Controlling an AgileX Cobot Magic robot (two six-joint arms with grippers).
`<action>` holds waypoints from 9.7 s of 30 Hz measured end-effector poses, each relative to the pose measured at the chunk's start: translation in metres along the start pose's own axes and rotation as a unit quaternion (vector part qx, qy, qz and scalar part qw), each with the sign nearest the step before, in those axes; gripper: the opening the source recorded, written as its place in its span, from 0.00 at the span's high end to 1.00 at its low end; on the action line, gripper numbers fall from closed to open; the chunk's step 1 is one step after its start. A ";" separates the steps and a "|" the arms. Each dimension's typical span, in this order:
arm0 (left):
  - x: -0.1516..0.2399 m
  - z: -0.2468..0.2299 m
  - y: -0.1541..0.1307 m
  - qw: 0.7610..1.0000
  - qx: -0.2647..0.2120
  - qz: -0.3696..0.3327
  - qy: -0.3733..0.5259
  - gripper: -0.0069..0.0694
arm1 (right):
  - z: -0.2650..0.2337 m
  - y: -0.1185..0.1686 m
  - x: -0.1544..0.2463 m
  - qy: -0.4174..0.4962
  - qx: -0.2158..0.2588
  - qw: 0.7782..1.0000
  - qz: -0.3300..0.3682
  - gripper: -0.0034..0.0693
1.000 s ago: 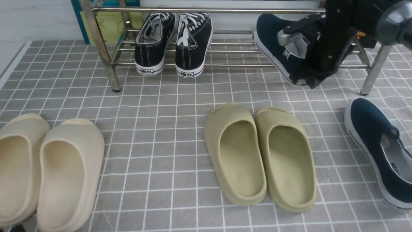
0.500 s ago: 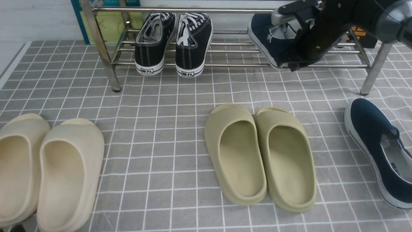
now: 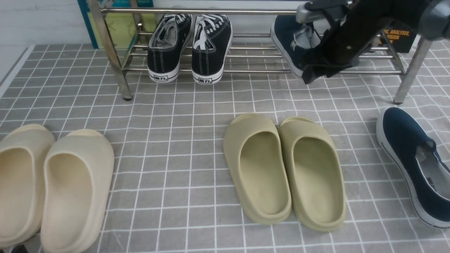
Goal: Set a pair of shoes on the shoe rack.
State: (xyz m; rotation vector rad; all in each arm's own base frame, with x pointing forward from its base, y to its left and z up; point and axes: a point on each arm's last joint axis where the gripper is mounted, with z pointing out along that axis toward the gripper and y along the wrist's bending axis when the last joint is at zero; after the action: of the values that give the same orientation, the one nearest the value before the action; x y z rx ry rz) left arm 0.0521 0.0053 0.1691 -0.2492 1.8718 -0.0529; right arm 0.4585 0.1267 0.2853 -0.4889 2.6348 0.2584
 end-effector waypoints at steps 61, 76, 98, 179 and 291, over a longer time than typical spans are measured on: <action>0.000 0.000 0.000 1.000 0.000 0.000 0.000 0.60 | -0.079 -0.028 0.142 0.065 0.019 0.994 0.082 0.90; 0.000 0.000 0.000 1.000 0.000 0.000 0.000 0.60 | -0.001 -0.075 0.032 0.024 0.024 0.997 0.068 0.90; 0.000 0.000 0.000 1.000 0.000 0.000 0.000 0.60 | 0.026 -0.086 -0.007 0.014 0.002 0.999 0.033 0.76; 0.000 0.000 0.000 1.000 0.000 0.000 0.000 0.60 | -0.276 0.021 0.149 -0.305 0.076 0.949 0.017 0.93; 0.000 0.000 0.000 1.000 -0.001 0.000 0.000 0.60 | -0.094 0.024 0.430 -0.392 0.179 0.894 0.123 0.95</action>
State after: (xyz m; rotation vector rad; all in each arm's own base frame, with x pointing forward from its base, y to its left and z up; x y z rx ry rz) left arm 0.0521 0.0053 0.1691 -0.2503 1.8716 -0.0521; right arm 0.0524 -0.0026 0.1737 0.0834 1.8691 0.0237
